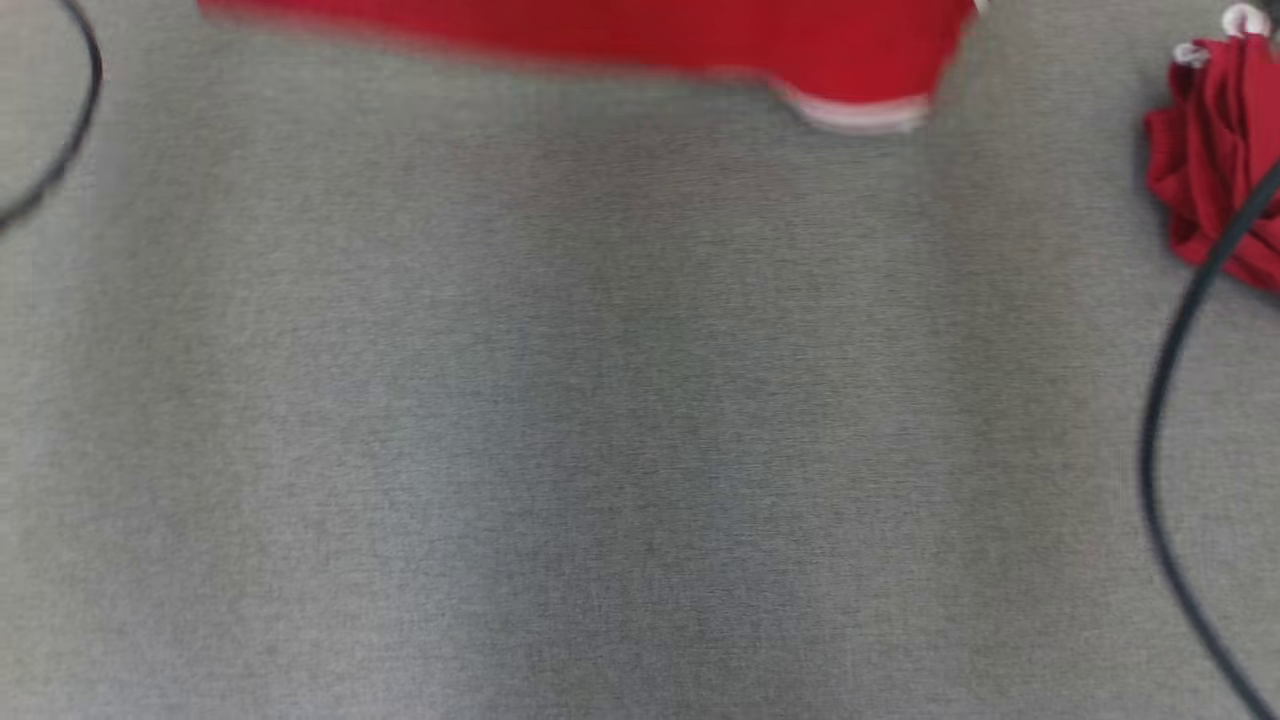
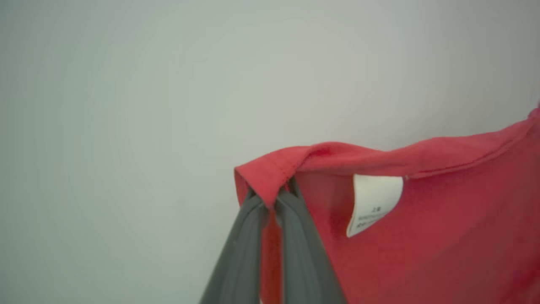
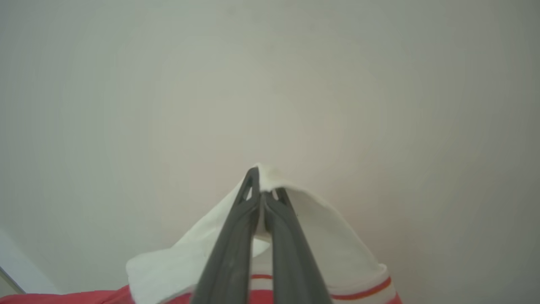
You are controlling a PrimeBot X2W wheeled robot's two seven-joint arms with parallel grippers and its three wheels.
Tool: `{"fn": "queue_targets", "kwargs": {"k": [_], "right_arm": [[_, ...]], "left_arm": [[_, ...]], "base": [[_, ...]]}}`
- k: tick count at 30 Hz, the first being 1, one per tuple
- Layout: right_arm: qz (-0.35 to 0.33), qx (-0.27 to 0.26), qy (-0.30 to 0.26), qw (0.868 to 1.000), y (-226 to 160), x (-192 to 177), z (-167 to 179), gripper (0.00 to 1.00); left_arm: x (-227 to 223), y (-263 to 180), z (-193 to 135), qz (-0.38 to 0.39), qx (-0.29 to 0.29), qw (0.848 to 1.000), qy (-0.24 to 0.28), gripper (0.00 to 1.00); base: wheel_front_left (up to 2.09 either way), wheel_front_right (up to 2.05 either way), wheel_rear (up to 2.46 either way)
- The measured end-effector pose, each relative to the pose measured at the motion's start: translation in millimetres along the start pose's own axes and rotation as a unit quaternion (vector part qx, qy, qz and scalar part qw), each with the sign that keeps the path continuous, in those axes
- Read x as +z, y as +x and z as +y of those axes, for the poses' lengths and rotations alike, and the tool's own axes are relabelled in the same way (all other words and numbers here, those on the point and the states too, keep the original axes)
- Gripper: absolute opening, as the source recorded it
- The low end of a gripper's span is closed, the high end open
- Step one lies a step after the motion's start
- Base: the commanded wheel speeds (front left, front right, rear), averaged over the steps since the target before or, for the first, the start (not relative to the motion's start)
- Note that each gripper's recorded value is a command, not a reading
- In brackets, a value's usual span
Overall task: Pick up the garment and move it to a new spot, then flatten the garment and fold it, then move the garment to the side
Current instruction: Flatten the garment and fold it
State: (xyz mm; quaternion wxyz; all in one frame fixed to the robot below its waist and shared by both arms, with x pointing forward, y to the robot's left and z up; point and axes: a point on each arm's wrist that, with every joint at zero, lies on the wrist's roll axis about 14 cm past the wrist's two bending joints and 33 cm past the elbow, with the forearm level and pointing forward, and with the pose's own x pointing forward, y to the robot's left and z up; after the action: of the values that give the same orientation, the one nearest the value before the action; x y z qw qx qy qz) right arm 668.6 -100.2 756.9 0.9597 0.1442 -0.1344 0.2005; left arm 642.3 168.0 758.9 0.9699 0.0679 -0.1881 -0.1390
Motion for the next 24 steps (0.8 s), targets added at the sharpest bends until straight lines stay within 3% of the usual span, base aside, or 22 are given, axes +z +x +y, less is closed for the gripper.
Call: {"fn": "queue_targets", "kwargs": {"k": [7, 14, 24], "right_arm": [[-0.085, 0.005, -0.039, 0.996, 28, 63, 12, 0.00], [-0.105, 0.012, -0.061, 0.993, 39, 67, 12, 0.00], [-0.035, 0.030, -0.033, 0.998, 40, -34, -11, 0.00]], "left_arm": [[53, 29, -2, -0.060, 0.002, 0.998, 0.020, 0.00], [52, 41, -2, -0.081, 0.008, 0.997, 0.018, 0.00], [-47, 43, -13, -0.028, -0.002, 0.999, -0.019, 0.00]], "base": [[0.00, 0.00, 0.00], [0.00, 0.00, 0.00], [0.00, 0.00, 0.00]]}}
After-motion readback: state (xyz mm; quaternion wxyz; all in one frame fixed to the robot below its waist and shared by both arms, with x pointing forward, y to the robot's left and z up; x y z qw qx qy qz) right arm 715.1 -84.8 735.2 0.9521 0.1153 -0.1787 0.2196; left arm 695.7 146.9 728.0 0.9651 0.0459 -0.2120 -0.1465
